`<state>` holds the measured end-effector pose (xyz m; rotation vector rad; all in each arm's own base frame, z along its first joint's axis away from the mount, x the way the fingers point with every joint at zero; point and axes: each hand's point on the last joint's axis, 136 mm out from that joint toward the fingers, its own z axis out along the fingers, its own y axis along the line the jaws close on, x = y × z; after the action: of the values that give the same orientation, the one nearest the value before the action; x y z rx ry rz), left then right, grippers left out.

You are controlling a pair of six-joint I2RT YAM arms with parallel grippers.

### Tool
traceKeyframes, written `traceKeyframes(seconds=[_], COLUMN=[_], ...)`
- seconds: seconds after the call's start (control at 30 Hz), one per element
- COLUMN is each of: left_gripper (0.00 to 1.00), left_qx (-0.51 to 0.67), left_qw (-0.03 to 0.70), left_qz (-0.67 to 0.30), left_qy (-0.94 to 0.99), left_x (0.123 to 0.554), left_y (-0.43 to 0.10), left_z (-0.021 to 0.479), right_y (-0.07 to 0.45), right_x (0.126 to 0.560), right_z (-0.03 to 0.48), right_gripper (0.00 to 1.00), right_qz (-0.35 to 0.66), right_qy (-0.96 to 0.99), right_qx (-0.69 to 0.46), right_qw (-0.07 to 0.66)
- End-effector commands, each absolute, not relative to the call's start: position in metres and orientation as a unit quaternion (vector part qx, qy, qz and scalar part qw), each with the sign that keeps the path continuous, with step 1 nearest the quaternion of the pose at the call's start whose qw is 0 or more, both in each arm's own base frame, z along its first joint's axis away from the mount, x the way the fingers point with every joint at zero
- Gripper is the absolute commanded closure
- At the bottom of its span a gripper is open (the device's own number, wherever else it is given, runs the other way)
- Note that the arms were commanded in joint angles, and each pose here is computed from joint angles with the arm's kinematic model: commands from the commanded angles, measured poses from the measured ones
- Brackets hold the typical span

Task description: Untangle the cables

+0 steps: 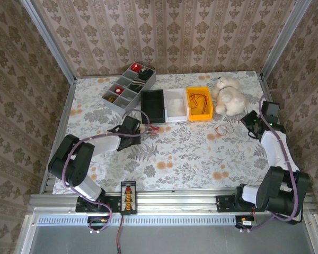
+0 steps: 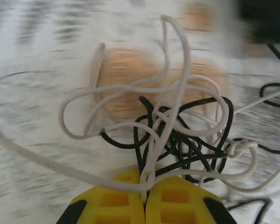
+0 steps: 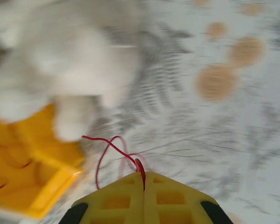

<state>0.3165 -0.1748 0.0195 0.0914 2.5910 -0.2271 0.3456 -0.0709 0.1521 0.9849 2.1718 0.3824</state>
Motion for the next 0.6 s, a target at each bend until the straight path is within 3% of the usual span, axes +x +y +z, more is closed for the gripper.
traceKeyframes(seconds=[0.0,0.3,0.57], left_gripper=[1.0,1.0,1.0], left_qx=[0.184,0.207,0.204], left_qw=[0.218,0.196,0.191], left_qz=[-0.223,-0.231,-0.224], left_qy=[0.932,0.93,0.934], left_x=[0.284,0.285,0.287], left_y=[-0.25,-0.264,-0.263], left_z=[0.018,0.016,0.013], right_y=[-0.029,-0.007,0.012], right_x=[0.376,0.404,0.453], right_z=[0.236,0.339,0.329], right_gripper=[1.0,1.0,1.0], right_qz=[0.228,0.254,0.275], right_qy=[0.822,0.786,0.794], right_qx=[0.268,0.215,0.198], right_qw=[0.448,0.521,0.505])
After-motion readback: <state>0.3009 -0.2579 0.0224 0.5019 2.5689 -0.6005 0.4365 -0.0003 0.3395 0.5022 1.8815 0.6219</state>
